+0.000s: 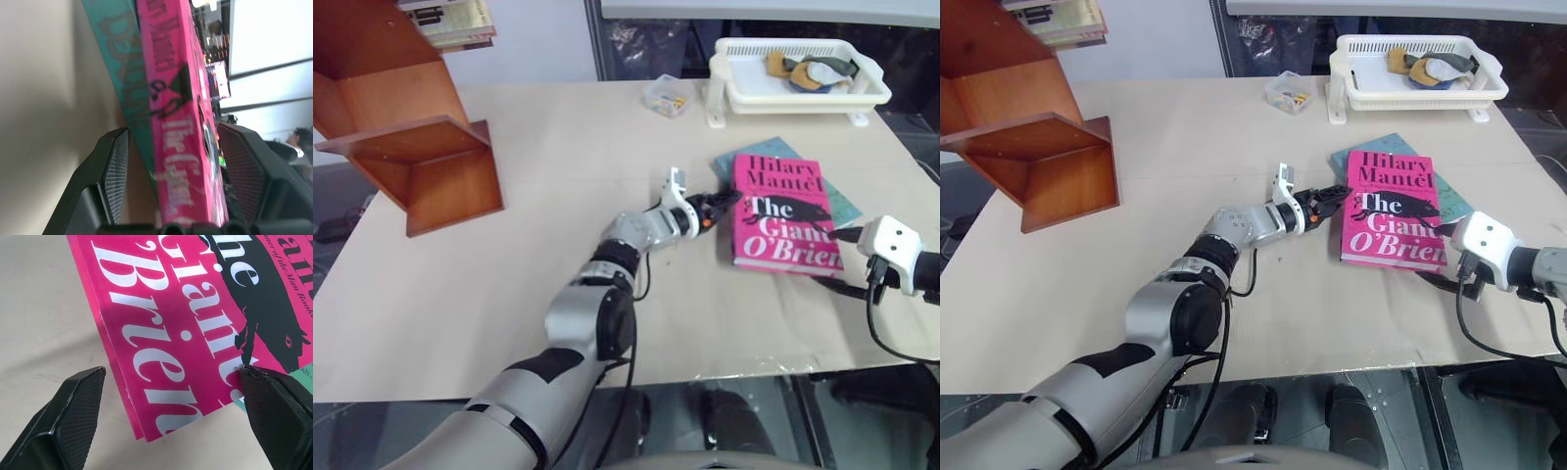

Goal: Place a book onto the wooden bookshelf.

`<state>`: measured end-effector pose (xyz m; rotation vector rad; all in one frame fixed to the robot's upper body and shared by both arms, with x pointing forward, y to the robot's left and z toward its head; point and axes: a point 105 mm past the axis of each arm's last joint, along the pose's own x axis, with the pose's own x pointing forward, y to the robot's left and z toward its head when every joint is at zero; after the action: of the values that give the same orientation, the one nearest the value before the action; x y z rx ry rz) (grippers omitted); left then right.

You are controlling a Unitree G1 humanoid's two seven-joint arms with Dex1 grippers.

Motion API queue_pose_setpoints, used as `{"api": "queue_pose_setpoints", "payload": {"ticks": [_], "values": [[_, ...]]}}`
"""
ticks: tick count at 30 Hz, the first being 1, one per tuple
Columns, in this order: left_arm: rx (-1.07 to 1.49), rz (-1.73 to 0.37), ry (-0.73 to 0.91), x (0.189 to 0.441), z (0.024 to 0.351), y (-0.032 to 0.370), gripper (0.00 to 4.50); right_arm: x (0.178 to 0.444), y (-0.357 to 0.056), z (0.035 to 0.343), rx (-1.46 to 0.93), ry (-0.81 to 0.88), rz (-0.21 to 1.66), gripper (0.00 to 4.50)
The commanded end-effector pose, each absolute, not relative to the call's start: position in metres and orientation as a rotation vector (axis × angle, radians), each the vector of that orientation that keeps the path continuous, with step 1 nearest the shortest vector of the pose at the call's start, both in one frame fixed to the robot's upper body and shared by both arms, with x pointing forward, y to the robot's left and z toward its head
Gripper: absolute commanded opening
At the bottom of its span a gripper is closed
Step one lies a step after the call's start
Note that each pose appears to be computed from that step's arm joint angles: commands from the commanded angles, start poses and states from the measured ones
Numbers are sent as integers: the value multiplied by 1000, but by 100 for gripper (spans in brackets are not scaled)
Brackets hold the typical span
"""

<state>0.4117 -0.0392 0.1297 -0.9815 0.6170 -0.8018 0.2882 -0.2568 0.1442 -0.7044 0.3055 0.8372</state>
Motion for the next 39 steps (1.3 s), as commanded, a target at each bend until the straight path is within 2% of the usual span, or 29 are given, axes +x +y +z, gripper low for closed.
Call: {"api": "queue_pose_setpoints", "payload": {"ticks": [1, 6, 16, 22, 29, 31, 33, 35, 37, 39], "values": [[-978, -824, 571, 417, 143, -38, 314, 287, -259, 154, -730, 275, 829, 450], [-980, -801, 553, 420, 144, -37, 314, 281, -255, 153, -730, 272, 878, 450], [-1016, -899, 541, 414, 160, -53, 314, 279, -257, 154, -768, 259, 906, 450], [-997, -908, 547, 411, 159, -60, 314, 278, -255, 155, -769, 245, 914, 450], [-938, -910, 603, 403, 144, -68, 314, 280, -255, 156, -783, 228, 905, 450], [-934, -922, 611, 401, 142, -68, 254, 281, -255, 156, -786, 223, 896, 450], [-934, -940, 620, 399, 141, -68, 165, 283, -257, 156, -792, 223, 882, 450], [-925, -976, 644, 394, 137, -68, 107, 286, -262, 155, -804, 224, 853, 450], [-921, -1005, 662, 390, 136, -68, 55, 289, -263, 155, -811, 218, 841, 450], [-917, -1029, 677, 386, 134, -68, 33, 291, -264, 156, -820, 204, 835, 450]]}}
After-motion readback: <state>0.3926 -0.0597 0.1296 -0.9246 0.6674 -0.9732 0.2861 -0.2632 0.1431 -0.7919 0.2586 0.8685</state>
